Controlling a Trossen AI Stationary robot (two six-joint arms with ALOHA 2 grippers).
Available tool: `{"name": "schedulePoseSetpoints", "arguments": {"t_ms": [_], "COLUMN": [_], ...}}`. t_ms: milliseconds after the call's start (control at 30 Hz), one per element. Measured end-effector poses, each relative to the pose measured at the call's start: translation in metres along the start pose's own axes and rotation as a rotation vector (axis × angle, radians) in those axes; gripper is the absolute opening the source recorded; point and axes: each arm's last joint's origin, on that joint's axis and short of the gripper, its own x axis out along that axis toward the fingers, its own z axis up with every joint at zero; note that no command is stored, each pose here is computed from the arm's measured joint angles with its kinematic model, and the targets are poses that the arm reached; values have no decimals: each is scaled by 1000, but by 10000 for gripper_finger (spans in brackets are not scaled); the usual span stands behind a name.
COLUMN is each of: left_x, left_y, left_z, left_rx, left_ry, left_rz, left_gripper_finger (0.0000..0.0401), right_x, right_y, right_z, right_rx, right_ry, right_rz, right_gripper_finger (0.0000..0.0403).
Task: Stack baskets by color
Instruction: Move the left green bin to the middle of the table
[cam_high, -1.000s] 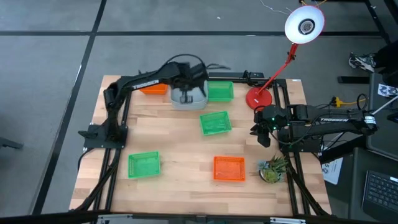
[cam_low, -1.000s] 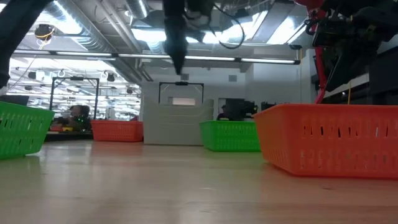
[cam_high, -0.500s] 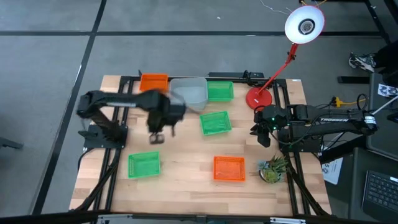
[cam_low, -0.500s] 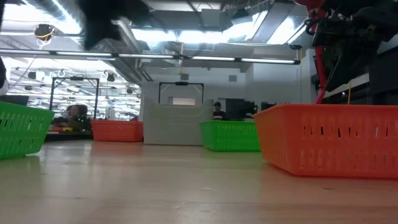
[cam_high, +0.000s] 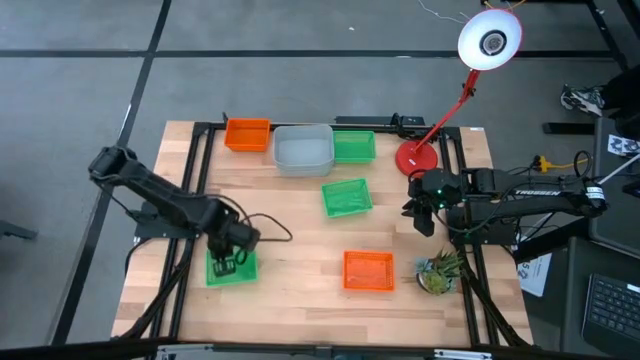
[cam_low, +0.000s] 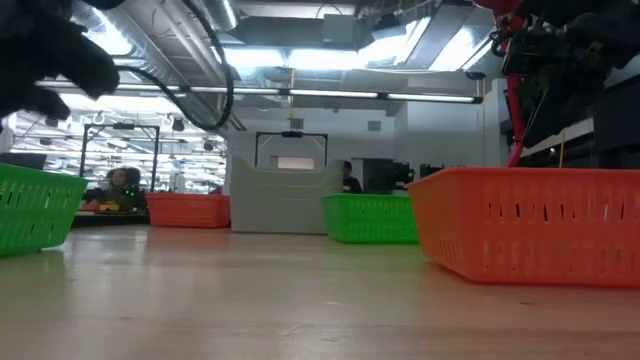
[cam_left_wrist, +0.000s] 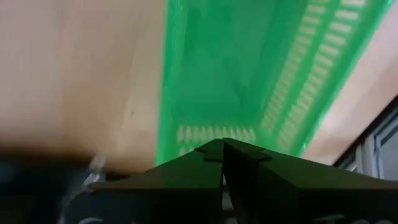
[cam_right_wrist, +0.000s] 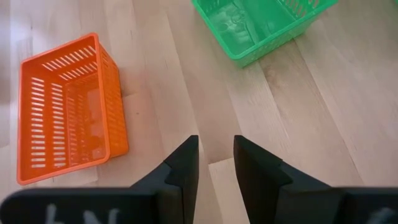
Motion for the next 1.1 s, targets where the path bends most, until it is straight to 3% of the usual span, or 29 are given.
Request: {"name": "schedulePoseSetpoints", "arguments": {"t_ms": [100,267,400,533,667,767,900,1100], "left_x": [17,47,63,46,2,-22,-40,-25], "left_y": [-7,0,9,31,50,57,46,21], "left_z": [6,26,64,120,166,178,176,152], "left_rx": [53,3,231,356,399,396,436,459], "left_ry": [-131,-299,-423,-648,-793,-795,-773,-543], "left_rz": [-71,-34,-45,138,277,260,230,224], "left_gripper_finger": [0,0,0,0,0,0,0,0], "right_x": [0,0,0,0,0,0,0,0], "right_y": [0,0,0,0,0,0,0,0], "right_z": [0,0,1,1,1,1,1,1], "right_rx": [0,0,-1,30,71,77,73,43], "right_ry": [0,-1,-7,-9,-12,-10,-5,-10], "right_rz": [0,1,6,7,8,8,6,7], "right_gripper_finger": [100,100,100,100,100,100,100,100]}}
